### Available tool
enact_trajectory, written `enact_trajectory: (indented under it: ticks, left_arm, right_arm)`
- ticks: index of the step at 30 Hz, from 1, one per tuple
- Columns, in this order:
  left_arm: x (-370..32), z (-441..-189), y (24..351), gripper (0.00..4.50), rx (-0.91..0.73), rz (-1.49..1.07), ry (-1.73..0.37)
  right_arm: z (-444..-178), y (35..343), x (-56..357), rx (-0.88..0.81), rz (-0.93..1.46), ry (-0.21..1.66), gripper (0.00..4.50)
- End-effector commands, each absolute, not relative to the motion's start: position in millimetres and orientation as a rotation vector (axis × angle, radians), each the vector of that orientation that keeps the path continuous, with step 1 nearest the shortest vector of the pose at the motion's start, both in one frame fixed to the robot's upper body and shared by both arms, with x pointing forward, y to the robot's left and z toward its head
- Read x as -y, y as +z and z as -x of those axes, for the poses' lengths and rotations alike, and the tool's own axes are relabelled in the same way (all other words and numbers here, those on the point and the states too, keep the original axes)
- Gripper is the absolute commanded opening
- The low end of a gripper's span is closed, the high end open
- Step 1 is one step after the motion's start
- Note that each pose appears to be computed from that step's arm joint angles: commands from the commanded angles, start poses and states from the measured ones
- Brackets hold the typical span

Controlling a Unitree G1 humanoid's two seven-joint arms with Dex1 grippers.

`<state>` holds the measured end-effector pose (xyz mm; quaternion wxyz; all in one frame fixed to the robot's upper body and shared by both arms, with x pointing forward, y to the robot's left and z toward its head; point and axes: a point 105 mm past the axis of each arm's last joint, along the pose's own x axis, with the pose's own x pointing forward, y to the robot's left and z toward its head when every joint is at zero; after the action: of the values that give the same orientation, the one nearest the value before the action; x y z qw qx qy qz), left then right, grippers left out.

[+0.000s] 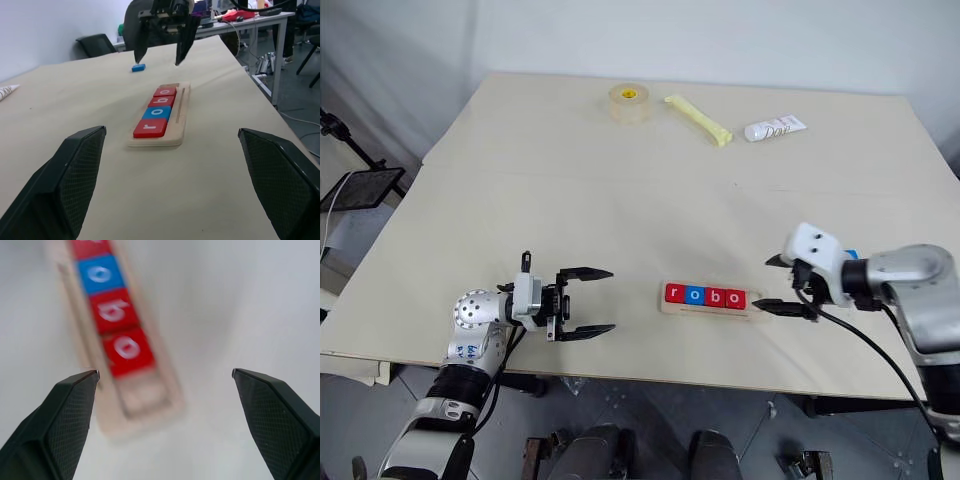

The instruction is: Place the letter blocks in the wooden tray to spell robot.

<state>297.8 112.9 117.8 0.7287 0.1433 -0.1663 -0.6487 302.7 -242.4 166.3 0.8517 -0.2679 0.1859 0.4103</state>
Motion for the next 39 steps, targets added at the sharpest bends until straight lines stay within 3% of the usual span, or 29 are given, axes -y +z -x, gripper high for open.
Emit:
enact_trajectory:
  ticks: [1, 5, 11, 17, 24, 34, 39]
  left_arm:
    - [-111.8, -300.6, 122.3, 4.5, 0.387, -0.325, -1.428]
    - [-107.7, -305.1, 125.5, 4.5, 0.393, -0.325, -1.441]
    - [-107.3, -307.8, 127.2, 4.5, 0.39, -0.329, -1.459]
    - [-106.6, -310.7, 129.8, 4.5, 0.39, -0.333, -1.471]
    - [-109.2, -307.1, 129.3, 4.5, 0.385, -0.337, -1.479]
    - [-117.5, -297.4, 129.8, 4.5, 0.374, -0.352, -1.463]
    - [-119.4, -291.5, 129.2, 4.5, 0.369, -0.351, -1.446]
  right_arm:
    - [-298.4, 185.2, 278.6, -0.276, 0.52, 0.666, 4.46]
    - [-271.7, 173.4, 334.9, -0.306, 0.427, 0.443, 4.46]
    - [-241.6, 168.5, 370.2, -0.321, 0.374, 0.298, 4.46]
    - [-228.5, 159.3, 382.4, -0.333, 0.301, 0.232, 4.46]
    - [-258.3, 155.1, 373.9, -0.298, 0.233, 0.239, 4.46]
    - [-333.3, 147.1, 372.1, -0.229, 0.172, 0.172, 4.46]
    - [-352.3, 137.8, 375.3, -0.234, 0.151, 0.13, 4.46]
